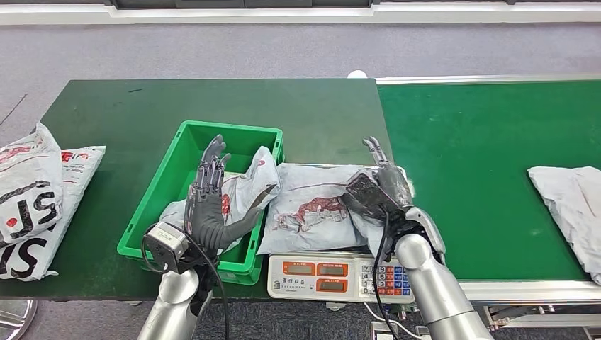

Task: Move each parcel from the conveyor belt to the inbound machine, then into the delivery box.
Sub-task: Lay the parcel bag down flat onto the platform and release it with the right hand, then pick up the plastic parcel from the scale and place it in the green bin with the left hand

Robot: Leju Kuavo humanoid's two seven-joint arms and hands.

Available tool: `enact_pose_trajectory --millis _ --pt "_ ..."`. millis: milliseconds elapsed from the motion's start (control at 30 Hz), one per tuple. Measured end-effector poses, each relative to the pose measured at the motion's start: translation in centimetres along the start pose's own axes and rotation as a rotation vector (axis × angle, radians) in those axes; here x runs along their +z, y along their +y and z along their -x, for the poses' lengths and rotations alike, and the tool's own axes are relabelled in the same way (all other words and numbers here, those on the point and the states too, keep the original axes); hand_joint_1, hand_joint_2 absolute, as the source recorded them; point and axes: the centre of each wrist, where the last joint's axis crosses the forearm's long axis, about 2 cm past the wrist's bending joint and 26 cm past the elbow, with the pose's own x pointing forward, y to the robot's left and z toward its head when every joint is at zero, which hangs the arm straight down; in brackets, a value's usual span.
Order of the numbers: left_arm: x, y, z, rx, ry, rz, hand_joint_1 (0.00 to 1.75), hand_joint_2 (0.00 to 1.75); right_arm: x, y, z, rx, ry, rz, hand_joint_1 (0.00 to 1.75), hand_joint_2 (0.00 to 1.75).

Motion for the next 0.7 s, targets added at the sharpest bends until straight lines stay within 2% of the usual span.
enact_pose_trajectory --millis 100,167,233,433,700 --pt "-0.5 0.0 0.5 0.05 0.005 0.001 0.0 1.75 0.7 -3.0 -1.2 -0.328 -0.213 0.33 0.0 1.75" --pt "-0.7 0.0 0.8 0.056 0.009 0.003 0.0 1.75 1.0 -4.7 -1.6 -0.491 -0.272 0.489 0.0 1.75" --pt "-0.8 0.1 0.9 0.056 0.014 0.006 0.0 1.75 1.6 -5.6 -1.8 -0.501 -0.292 0.535 0.0 1.75" --pt "-0.9 0.1 1.2 0.055 0.025 0.009 0.0 1.75 2.1 -6.5 -2.3 -0.426 -0.323 0.553 0.0 1.75" --pt "-0.8 0.0 1.4 0.056 0.035 0.011 0.0 1.75 2.3 -6.7 -2.5 -0.425 -0.331 0.557 0.0 1.75"
